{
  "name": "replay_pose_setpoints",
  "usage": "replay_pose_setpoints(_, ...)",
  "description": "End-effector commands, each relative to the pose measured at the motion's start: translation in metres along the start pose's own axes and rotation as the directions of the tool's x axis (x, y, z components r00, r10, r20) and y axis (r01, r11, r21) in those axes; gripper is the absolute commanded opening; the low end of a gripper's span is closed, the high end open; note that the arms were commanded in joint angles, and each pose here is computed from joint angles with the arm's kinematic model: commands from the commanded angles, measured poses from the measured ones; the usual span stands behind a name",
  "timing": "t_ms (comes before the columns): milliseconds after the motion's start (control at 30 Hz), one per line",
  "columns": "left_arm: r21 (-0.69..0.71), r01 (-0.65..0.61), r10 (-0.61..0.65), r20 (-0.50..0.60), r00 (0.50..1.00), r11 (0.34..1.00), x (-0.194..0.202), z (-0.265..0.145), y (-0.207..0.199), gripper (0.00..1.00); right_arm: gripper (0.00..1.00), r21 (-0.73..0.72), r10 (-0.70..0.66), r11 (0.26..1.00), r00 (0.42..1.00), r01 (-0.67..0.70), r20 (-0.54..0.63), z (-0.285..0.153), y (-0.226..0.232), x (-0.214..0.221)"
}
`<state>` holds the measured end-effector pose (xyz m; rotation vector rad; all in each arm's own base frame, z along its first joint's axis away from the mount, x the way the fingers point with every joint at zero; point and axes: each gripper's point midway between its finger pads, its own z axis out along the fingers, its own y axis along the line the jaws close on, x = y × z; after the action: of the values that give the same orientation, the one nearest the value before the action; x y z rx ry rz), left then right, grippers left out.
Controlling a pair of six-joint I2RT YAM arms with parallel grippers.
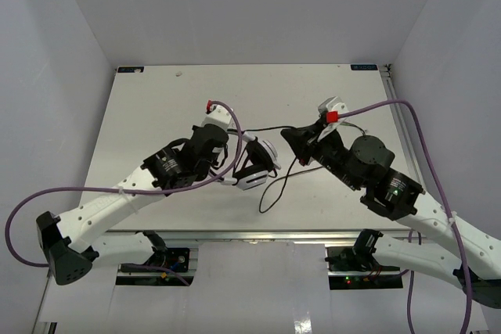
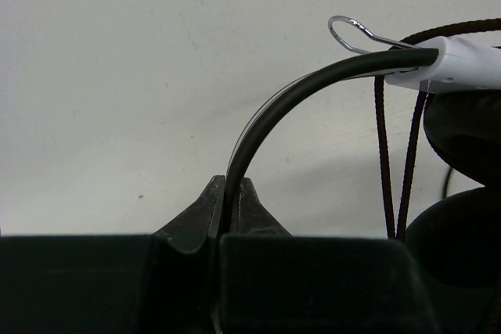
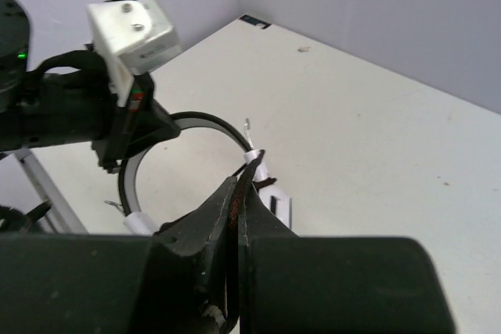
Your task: Wrap the headphones
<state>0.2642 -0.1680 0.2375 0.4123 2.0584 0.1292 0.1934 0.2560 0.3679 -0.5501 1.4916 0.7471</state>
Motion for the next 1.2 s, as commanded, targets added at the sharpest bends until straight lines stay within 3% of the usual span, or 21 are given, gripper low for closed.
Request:
replay_pose_setpoints(0,0.085,0.018,-0.028,0.121,0.992,0.996,-0.028,-0.009,-0.004,0.0,0.08,0.182,-0.088,0.98,0.996,0.084,0.009,-0.005,-0.037,-0.026)
replay_pose_setpoints(333,0.229,-0.005,-0.039,0.186,0.982,0.973,-0.029,-0.031,-0.013,0.0,0.08,0.378,-0.115,0.919,0.993,0.113,-0.016,-0.018,-0.09,-0.019)
replay_pose_setpoints(567,0.335,0.042,-0.145,0.289,0.946,0.941,-0.053,-0.064,-0.009,0.0,0.08,0.392,-0.095,0.913,0.994,0.11,-0.058,-0.014,-0.115,-0.001)
replay_pose_setpoints(867,0.344,0.083,-0.201,0.326,0.924,0.936,-0.062,-0.082,0.005,0.0,0.08,0.423,-0.064,0.902,0.995,0.091,-0.078,-0.017,-0.135,0.009)
replay_pose_setpoints(1167,0.35,0.0,-0.102,0.273,0.956,0.937,-0.04,-0.067,-0.01,0.0,0.08,0.437,-0.085,0.895,0.995,0.095,-0.042,-0.02,-0.143,-0.019)
